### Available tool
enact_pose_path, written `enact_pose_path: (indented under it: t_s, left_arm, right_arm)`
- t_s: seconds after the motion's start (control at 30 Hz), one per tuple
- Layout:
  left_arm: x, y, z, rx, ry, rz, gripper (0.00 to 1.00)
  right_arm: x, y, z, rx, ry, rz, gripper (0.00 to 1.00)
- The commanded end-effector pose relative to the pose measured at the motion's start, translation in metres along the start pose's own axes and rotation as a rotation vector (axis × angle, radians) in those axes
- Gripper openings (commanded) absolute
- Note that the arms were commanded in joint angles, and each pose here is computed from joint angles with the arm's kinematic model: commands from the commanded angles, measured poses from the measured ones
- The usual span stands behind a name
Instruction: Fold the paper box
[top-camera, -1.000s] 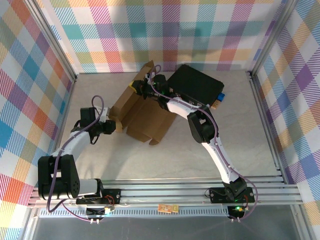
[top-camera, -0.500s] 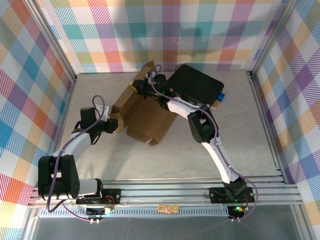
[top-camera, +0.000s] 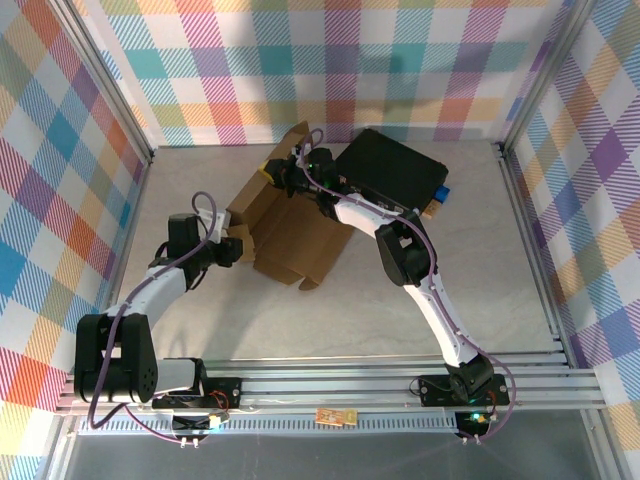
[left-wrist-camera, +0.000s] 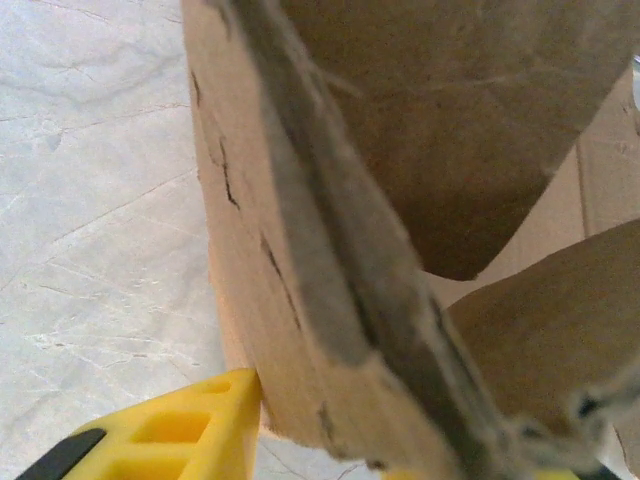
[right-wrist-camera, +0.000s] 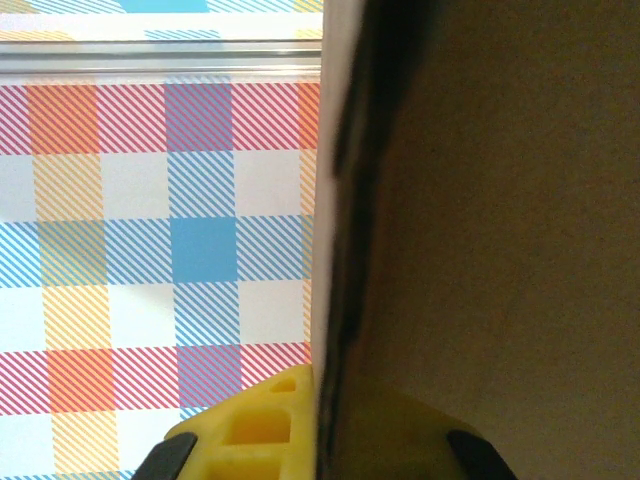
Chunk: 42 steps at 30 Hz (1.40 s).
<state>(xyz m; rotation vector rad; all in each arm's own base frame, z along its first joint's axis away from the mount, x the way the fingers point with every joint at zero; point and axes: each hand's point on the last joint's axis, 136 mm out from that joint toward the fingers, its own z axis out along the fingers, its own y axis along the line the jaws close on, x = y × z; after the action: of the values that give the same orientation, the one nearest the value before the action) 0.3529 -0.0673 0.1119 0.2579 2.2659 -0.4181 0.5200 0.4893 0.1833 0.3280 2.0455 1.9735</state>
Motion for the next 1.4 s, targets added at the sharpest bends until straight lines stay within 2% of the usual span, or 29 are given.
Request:
enact_pose_path:
  t_s: [0.0,0.17,0.53,0.93,1.23,1.37]
  left_arm:
    - [-0.03,-0.012,0.002,0.027,-0.108,0.034,0.35]
    - [-0.034,-0.013,0.008,-0.007,-0.133,0.012,0.37]
    - [-0.031,-0.002,0.021,-0.169,-0.123,0.011,0.36]
    - [-0.04,0.007,0.029,-0.332,-0.087,0.002,0.47]
    - [-0.049,0.018,0.042,-0.465,-0.063,-0.05,0.39]
    - [-0.052,0.022,0.049,-0.54,-0.053,-0.074,0.29]
  right_arm:
    - [0.009,-0.042,0.001,0.101,0.036,0.054,0.0]
    - [0.01,-0.04,0.002,0.097,0.037,0.051,0.0]
    - [0.015,-0.039,0.001,0.093,0.033,0.052,0.0]
    - [0.015,-0.039,0.002,0.09,0.022,0.064,0.0]
    - [0.015,-0.04,0.002,0.091,0.021,0.073,0.0]
    - [0.015,-0.041,0.003,0.091,0.016,0.08,0.0]
